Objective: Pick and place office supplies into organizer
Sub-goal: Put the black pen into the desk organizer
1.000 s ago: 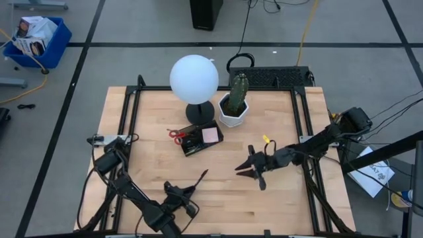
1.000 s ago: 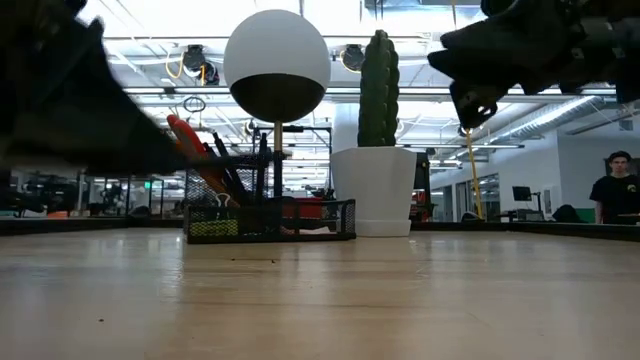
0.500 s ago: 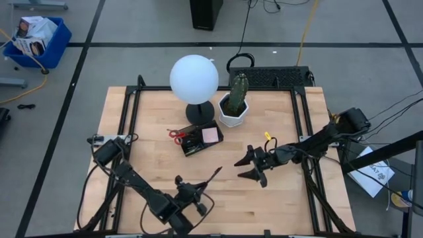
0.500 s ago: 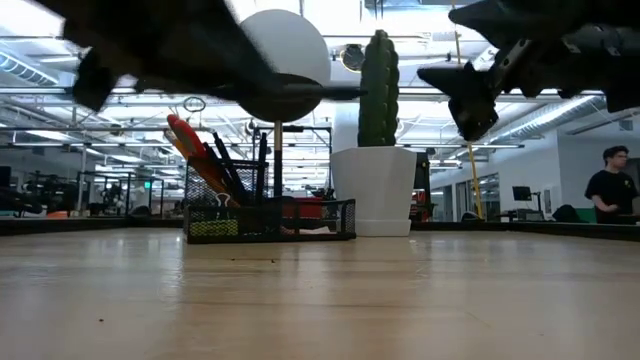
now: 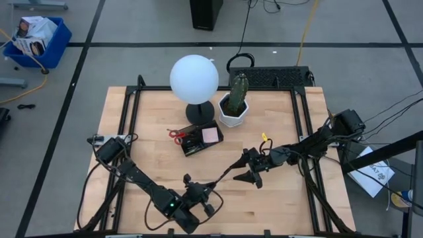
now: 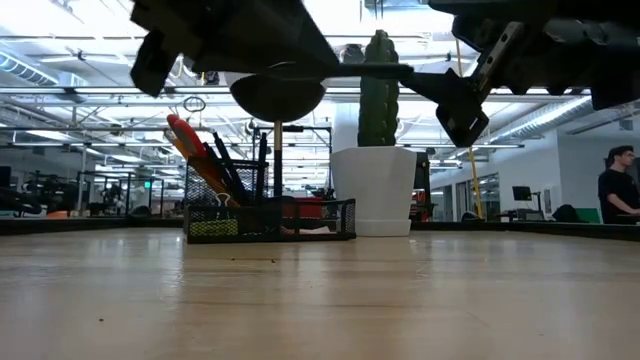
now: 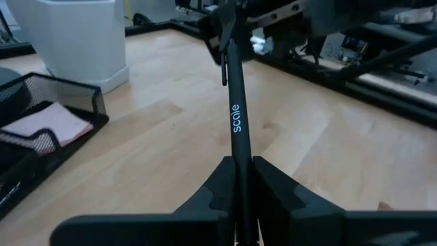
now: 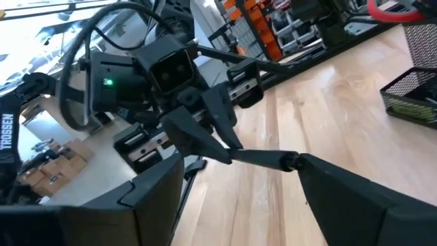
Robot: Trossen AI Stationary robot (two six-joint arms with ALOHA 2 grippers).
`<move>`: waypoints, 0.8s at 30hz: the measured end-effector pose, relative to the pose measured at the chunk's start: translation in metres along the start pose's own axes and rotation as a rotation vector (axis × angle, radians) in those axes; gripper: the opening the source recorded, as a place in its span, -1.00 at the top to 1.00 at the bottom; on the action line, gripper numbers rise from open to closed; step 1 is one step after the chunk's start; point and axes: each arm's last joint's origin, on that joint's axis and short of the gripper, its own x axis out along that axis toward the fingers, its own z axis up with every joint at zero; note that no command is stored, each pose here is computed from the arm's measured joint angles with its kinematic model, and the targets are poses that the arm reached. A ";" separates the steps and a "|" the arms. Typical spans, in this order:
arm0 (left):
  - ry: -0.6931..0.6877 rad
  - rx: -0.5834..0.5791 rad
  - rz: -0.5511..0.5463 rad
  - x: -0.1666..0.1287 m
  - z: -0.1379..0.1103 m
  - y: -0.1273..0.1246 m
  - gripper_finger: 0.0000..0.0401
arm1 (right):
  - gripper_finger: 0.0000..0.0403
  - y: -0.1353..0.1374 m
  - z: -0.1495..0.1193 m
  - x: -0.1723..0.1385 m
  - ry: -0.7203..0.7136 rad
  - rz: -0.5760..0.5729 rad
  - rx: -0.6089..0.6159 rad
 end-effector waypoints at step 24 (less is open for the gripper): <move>0.003 0.036 -0.047 0.016 0.012 -0.004 0.83 | 0.29 0.002 0.002 0.004 0.007 -0.006 -0.052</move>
